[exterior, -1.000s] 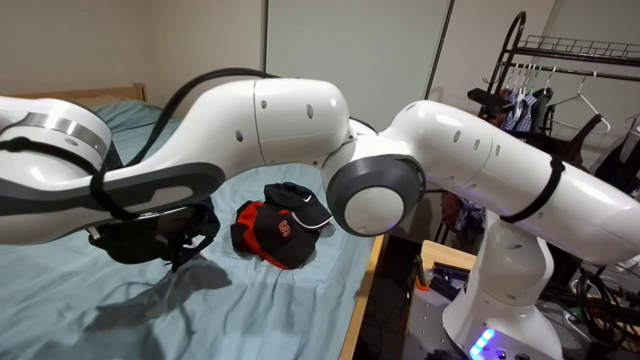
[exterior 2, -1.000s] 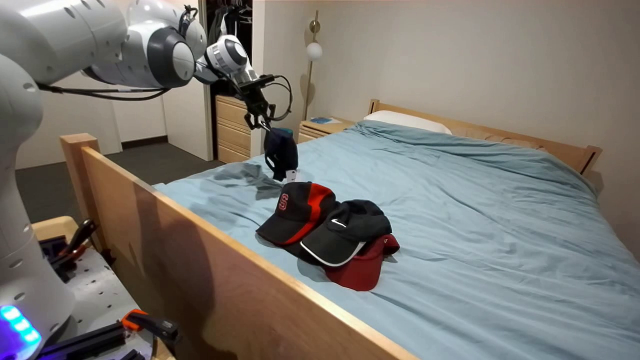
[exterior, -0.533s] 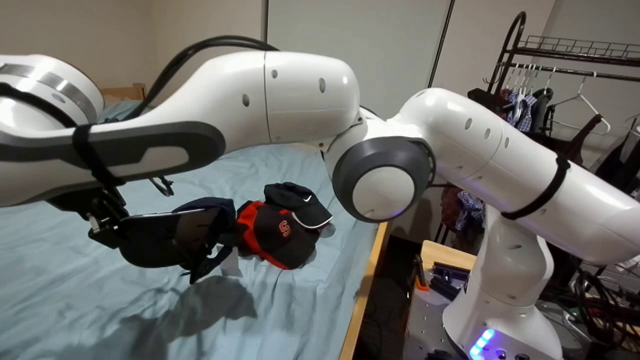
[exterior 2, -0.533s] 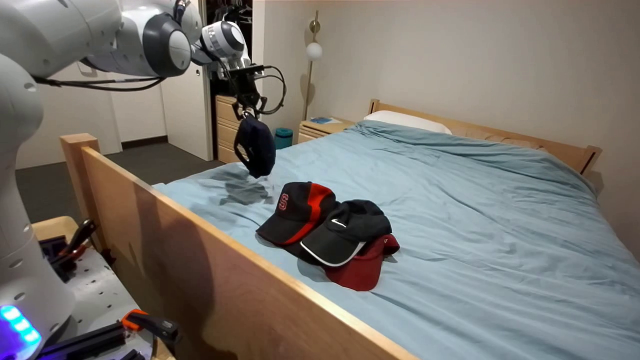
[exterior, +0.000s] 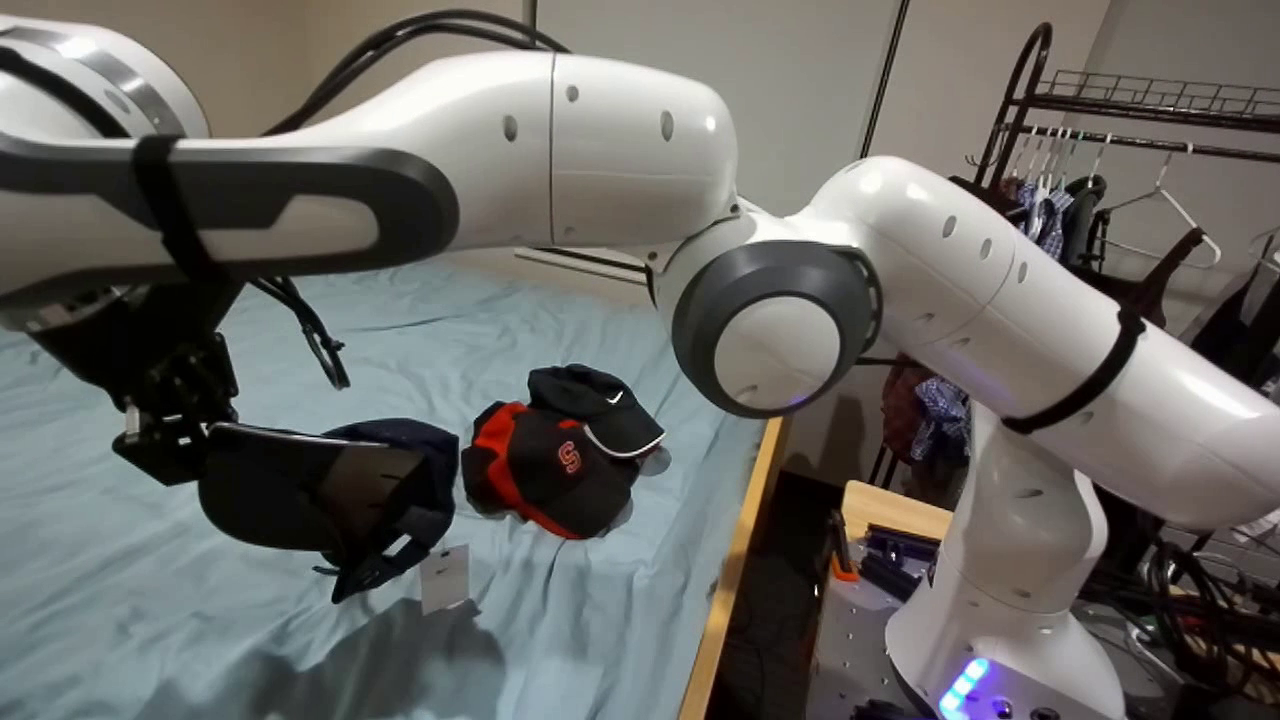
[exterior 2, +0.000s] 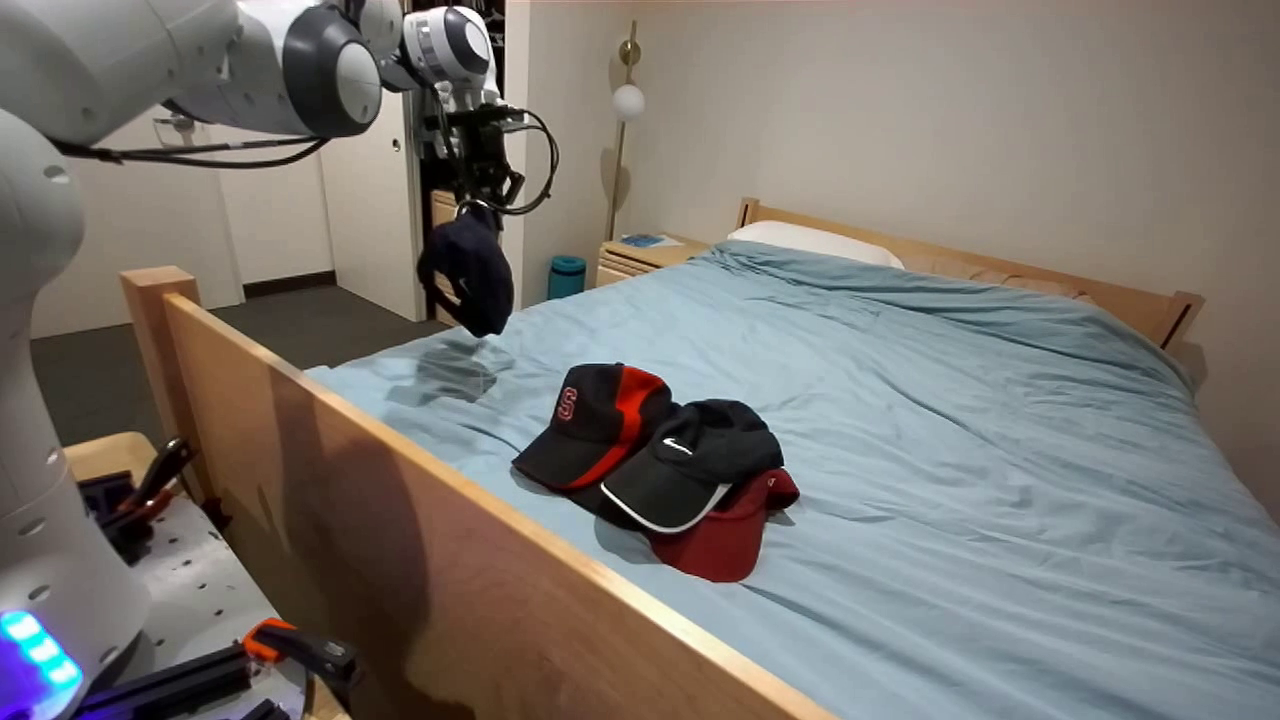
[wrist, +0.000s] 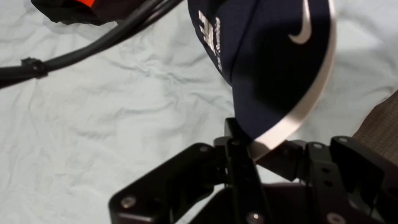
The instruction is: Take the blue cap on the left and put it on the pile of caps
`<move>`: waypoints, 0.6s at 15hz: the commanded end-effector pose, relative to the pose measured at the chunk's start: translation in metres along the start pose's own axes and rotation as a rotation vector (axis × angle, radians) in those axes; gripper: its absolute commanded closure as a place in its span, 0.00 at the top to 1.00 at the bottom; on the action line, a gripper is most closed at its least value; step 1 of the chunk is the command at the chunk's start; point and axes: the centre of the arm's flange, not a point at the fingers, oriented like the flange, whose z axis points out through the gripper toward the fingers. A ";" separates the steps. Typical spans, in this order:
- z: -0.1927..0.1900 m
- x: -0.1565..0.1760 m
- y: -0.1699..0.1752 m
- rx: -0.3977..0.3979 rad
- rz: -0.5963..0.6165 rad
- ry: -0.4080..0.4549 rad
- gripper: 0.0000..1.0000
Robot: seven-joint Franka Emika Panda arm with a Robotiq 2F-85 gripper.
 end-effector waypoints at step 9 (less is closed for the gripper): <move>-0.016 -0.058 0.012 -0.059 0.112 0.219 0.05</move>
